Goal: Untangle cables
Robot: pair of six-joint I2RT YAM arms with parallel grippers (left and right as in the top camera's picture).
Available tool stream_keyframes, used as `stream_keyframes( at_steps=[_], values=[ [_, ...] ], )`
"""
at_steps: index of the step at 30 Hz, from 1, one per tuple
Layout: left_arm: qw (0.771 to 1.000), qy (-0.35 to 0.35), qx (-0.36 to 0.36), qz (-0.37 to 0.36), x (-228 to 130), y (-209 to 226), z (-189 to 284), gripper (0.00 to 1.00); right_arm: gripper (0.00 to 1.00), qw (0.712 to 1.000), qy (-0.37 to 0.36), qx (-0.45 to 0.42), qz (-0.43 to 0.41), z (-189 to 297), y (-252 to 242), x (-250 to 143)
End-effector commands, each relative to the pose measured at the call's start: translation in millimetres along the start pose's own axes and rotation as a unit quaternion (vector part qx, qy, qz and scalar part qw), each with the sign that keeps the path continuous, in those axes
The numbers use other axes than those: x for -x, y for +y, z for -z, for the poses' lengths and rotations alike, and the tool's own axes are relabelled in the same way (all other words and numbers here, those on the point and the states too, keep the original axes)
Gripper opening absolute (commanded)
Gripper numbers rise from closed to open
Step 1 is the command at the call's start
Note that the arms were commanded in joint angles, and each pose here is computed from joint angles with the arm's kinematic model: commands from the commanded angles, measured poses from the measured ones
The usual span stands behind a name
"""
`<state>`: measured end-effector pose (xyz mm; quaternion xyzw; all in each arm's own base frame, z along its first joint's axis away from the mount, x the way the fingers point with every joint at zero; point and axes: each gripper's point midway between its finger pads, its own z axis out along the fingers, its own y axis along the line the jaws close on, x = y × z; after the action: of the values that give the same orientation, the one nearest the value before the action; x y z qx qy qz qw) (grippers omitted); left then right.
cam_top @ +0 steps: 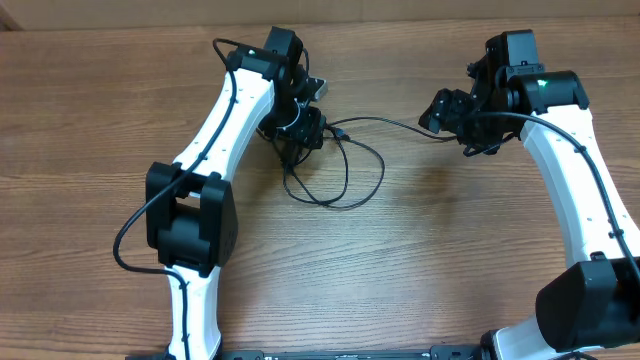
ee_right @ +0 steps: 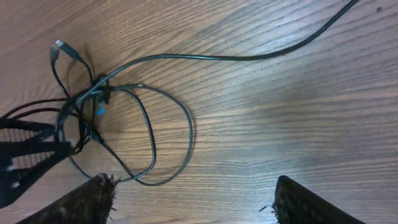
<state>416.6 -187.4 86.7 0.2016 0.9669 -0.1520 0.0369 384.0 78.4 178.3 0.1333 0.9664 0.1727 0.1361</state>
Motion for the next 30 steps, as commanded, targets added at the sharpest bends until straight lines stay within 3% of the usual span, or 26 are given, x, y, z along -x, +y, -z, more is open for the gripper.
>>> stream_keyframes(
  at_steps=[1,8,9,11,16,23,30],
  values=[
    [1.0,0.016,0.001,-0.005,0.2,1.8,-21.6,0.58,0.82,1.0,-0.007,-0.002,0.002,0.7,0.3,1.3],
    [0.999,0.04,-0.001,-0.01,-1.1,-6.6,-59.5,0.35,0.83,1.0,-0.007,-0.002,0.003,0.5,0.4,1.7],
    [0.999,0.041,0.0,-0.011,-1.1,-6.8,-61.1,0.29,0.83,1.0,-0.007,-0.002,0.003,0.4,0.4,1.7],
    [0.999,0.039,0.004,-0.008,0.1,-5.2,-61.7,0.04,0.83,1.0,-0.007,-0.002,0.003,0.4,0.5,1.7],
    [1.0,0.004,0.002,0.016,16.9,-7.7,-31.2,0.04,0.84,1.0,-0.004,0.027,0.006,0.5,11.2,1.4],
    [0.992,-0.107,-0.062,-0.035,48.8,-63.7,82.2,0.04,0.91,0.995,-0.009,0.089,0.046,-1.7,52.5,-0.7],
    [0.962,-0.235,-0.107,-0.084,56.5,-111.1,190.2,0.04,0.91,0.977,-0.013,0.187,0.099,3.7,108.4,-6.5]
  ],
)
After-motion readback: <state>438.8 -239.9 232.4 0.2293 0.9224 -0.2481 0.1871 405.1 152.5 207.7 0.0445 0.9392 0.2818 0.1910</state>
